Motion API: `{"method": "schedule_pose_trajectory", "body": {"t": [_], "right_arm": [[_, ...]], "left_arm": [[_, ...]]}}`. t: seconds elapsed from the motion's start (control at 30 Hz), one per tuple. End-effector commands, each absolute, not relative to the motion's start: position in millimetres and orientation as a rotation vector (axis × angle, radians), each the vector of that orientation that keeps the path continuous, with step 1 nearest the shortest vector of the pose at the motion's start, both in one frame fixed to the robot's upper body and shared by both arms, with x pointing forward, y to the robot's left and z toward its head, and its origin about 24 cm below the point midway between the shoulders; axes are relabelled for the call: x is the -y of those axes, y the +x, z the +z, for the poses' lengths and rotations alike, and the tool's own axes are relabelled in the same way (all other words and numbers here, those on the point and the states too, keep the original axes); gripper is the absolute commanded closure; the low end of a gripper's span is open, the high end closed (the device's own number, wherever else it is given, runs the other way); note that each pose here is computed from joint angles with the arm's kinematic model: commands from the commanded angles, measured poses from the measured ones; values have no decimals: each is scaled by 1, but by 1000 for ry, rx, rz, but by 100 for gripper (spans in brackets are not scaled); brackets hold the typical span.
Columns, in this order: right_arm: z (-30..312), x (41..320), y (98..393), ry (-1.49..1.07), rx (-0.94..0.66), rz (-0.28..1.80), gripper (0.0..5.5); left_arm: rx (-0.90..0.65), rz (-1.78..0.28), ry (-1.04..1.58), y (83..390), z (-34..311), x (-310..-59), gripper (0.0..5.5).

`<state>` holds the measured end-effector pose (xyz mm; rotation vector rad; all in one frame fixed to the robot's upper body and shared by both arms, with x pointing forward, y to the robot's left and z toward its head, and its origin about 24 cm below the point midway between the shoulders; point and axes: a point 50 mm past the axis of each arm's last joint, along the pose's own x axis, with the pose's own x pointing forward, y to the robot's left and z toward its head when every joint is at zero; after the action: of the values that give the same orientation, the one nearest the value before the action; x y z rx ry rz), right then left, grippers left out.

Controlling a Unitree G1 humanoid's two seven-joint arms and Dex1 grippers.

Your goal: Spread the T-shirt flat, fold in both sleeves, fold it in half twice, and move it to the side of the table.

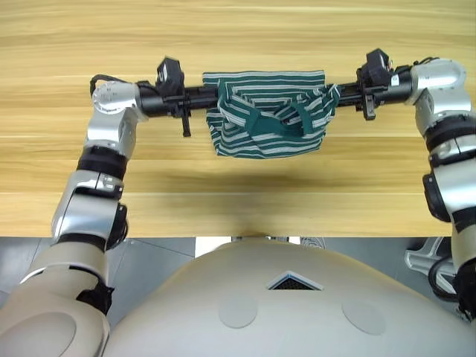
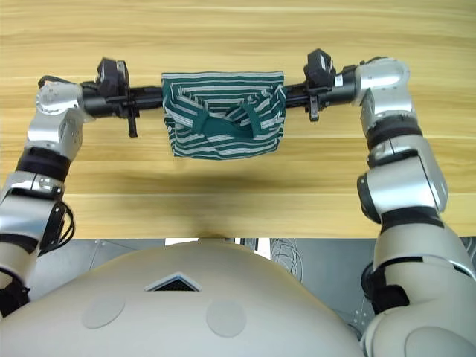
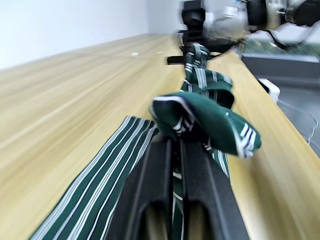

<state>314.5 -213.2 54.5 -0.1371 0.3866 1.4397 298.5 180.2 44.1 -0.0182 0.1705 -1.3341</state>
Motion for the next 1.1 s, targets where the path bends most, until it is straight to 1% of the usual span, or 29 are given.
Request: {"method": "schedule_pose_trajectory", "body": {"t": [0.03, 0.17, 0.27, 0.4, 0.43, 0.47, 0.53, 0.57, 0.6, 0.67, 0.7, 0.77, 0.8, 0.83, 0.93, 1.0, 1.07, 1.1], "right_arm": [[35, 205, 322, -154, -485, 1253, 540], [10, 202, 318, -148, -581, 1078, 540], [0, 203, 317, -115, -601, 952, 540], [-5, 207, 315, -37, -599, 871, 540], [-7, 208, 314, -17, -608, 850, 502], [-9, 209, 313, -3, -616, 829, 490], [-15, 208, 312, -30, -636, 796, 448], [-17, 207, 310, -36, -640, 785, 433], [-19, 206, 310, -40, -640, 776, 407], [-19, 204, 311, -2, -623, 744, 380], [-19, 204, 312, 11, -611, 718, 356], [-20, 203, 314, 48, -597, 660, 354], [-20, 202, 315, 62, -596, 628, 354], [-22, 201, 316, 83, -600, 594, 354], [-22, 197, 319, 103, -583, 539, 354], [-17, 197, 324, 124, -554, 491, 354], [-13, 199, 330, 119, -527, 433, 354], [-11, 199, 332, 102, -518, 405, 354]], "left_arm": [[-361, -1175, -54, 306, 10, -180, 550], [-461, -1016, -93, 298, -18, -178, 550], [-518, -911, -124, 293, -32, -177, 550], [-467, -815, -241, 298, -29, -182, 550], [-456, -784, -275, 301, -26, -183, 550], [-452, -763, -302, 303, -25, -183, 550], [-460, -737, -345, 305, -25, -180, 550], [-471, -728, -369, 305, -26, -177, 521], [-479, -714, -385, 306, -27, -175, 505], [-491, -669, -417, 307, -28, -173, 479], [-498, -646, -434, 308, -30, -171, 456], [-522, -592, -450, 308, -33, -167, 432], [-537, -567, -457, 308, -35, -165, 411], [-546, -549, -484, 308, -36, -163, 405], [-554, -507, -521, 308, -38, -159, 353], [-530, -450, -545, 311, -37, -162, 329], [-497, -363, -572, 316, -33, -171, 294], [-475, -307, -584, 318, -31, -176, 294]]}}
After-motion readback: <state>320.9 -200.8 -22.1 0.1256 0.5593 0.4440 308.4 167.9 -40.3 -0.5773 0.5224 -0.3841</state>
